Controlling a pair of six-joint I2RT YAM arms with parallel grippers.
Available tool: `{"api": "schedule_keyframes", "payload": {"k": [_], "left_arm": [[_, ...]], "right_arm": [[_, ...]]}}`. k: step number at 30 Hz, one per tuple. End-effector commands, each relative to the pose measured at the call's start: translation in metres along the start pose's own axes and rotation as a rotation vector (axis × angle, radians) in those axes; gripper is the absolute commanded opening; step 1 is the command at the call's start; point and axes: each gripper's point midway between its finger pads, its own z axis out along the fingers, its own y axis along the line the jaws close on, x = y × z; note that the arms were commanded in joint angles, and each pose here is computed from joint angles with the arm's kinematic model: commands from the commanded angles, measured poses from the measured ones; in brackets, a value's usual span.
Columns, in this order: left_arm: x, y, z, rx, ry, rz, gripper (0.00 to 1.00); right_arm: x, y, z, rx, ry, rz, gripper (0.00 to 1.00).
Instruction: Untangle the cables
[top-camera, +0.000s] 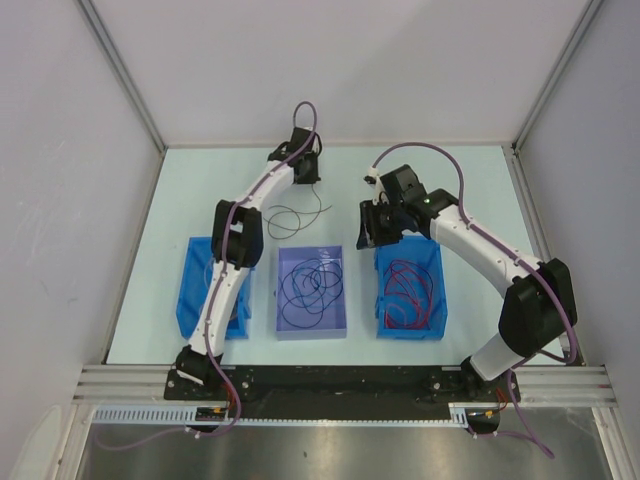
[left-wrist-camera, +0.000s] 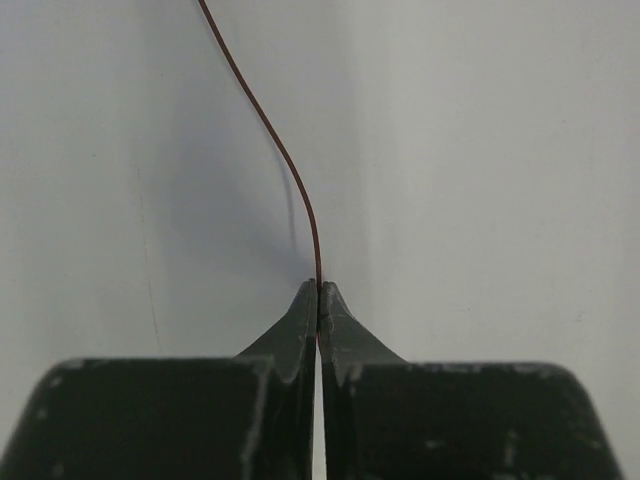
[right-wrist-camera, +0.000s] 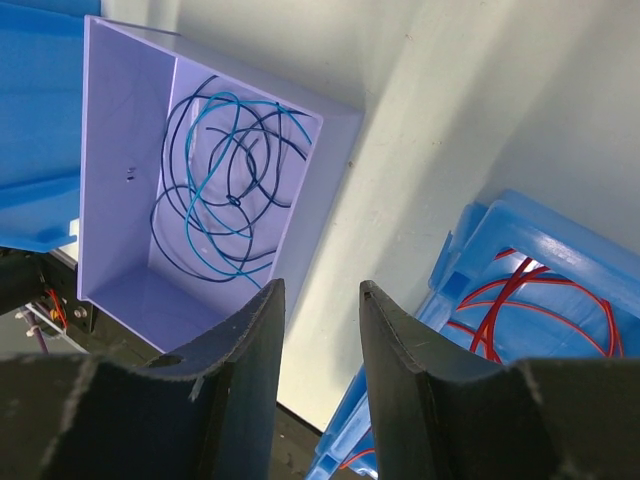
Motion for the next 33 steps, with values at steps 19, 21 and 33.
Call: {"api": "schedule_keyframes", "payload": {"k": [19,21,33], "left_arm": [[-0.176,-0.04,-0.245,0.223,-0.45,-0.036,0.0],[-0.193,-0.049,-0.289,0.284,-0.516,-0.033,0.0],[-0.205,-0.063,-0.404,0.423,-0.668,-0.008,0.0]], "right_arm": [[-0.042,0.059,-0.03,-0.247,-0.168,0.005,0.39],[-0.047,0.065,-0.036,-0.271,-0.191,0.001,0.38],[-0.089,0.111,-0.068,-0.455,-0.387,-0.074,0.43]]}}
